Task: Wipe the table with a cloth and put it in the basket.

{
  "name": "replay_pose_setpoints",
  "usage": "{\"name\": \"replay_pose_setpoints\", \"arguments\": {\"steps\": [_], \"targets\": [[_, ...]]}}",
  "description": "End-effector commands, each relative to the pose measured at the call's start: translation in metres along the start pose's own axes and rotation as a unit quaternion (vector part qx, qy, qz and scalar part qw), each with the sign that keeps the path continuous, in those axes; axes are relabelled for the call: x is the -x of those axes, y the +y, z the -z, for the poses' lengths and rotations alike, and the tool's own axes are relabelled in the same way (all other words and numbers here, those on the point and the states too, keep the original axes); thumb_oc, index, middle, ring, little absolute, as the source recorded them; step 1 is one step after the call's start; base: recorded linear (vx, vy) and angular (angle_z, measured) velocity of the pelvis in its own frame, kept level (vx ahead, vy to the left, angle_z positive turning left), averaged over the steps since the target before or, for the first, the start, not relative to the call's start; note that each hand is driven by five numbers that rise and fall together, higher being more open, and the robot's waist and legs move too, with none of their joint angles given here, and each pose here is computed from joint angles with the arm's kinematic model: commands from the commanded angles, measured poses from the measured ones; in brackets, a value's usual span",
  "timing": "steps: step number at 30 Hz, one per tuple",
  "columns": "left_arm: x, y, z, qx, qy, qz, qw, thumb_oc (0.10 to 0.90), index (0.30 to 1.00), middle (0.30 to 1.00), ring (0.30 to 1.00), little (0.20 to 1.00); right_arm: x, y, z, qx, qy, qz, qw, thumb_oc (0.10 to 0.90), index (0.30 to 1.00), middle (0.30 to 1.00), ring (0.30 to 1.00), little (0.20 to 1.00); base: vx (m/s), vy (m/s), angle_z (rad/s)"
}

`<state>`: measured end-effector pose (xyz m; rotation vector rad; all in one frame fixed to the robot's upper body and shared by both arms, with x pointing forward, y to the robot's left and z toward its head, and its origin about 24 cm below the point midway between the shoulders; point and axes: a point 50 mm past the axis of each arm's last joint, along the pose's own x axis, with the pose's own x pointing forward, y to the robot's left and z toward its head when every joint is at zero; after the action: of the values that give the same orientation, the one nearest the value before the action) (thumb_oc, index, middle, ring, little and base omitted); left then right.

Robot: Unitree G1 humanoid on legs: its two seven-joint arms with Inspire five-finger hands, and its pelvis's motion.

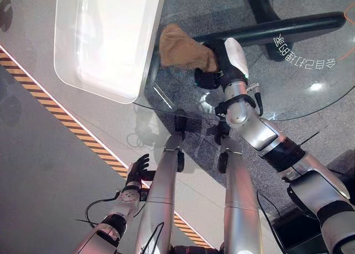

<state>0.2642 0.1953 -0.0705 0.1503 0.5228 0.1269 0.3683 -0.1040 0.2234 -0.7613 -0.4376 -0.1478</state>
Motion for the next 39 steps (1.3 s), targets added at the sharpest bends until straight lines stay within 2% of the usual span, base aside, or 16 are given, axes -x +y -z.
{"name": "replay_pose_setpoints", "arguments": {"steps": [1, 10, 18, 25, 33, 35, 39], "targets": [[0.027, -0.01, 0.056, 0.011, 0.071, 0.003, 0.997, 0.8, 0.9, 0.9, 0.9, 0.9, -0.009, -0.048, -0.004, -0.007, -0.023, 0.135, 0.991, 0.1, 0.3, 0.3, 0.3, 0.2, 0.0, 0.0, 0.0], [0.028, 0.001, 0.058, 0.0, 0.072, -0.007, 0.997, 0.8, 0.9, 0.9, 0.9, 0.9, -0.031, -0.136, 0.023, 0.015, 0.049, 0.309, 0.95, 0.1, 0.3, 0.3, 0.3, 0.2, -0.01, -0.044, -0.01], [0.027, 0.008, 0.057, 0.005, 0.071, -0.013, 0.997, 0.8, 0.9, 0.9, 0.9, 0.9, -0.017, -0.177, 0.06, -0.018, 0.114, 0.404, 0.908, 0.1, 0.3, 0.3, 0.3, 0.2, -0.01, -0.033, -0.05], [0.03, 0.008, 0.061, 0.007, 0.077, -0.012, 0.997, 0.8, 0.9, 0.9, 0.9, 0.9, 0.001, -0.196, 0.087, -0.051, 0.152, 0.456, 0.876, 0.1, 0.3, 0.3, 0.3, 0.2, -0.01, -0.015, -0.05], [0.026, 0.004, 0.056, 0.009, 0.068, -0.015, 0.998, 0.8, 0.9, 0.9, 0.9, 0.9, 0.023, -0.203, 0.115, -0.139, 0.206, 0.544, 0.802, 0.1, 0.3, 0.3, 0.3, 0.2, -0.01, -0.016, -0.03], [0.026, 0.002, 0.055, 0.009, 0.067, -0.013, 0.998, 0.8, 0.9, 0.9, 0.9, 0.9, 0.024, -0.202, 0.116, -0.152, 0.204, 0.55, 0.796, 0.1, 0.3, 0.3, 0.3, 0.2, 0.0, 0.0, 0.0], [0.025, -0.002, 0.053, 0.009, 0.069, -0.009, 0.998, 0.8, 0.9, 0.9, 0.9, 0.9, 0.019, -0.195, 0.108, -0.158, 0.186, 0.533, 0.81, 0.1, 0.3, 0.3, 0.3, 0.2, 0.0, 0.01, -0.01]]}}
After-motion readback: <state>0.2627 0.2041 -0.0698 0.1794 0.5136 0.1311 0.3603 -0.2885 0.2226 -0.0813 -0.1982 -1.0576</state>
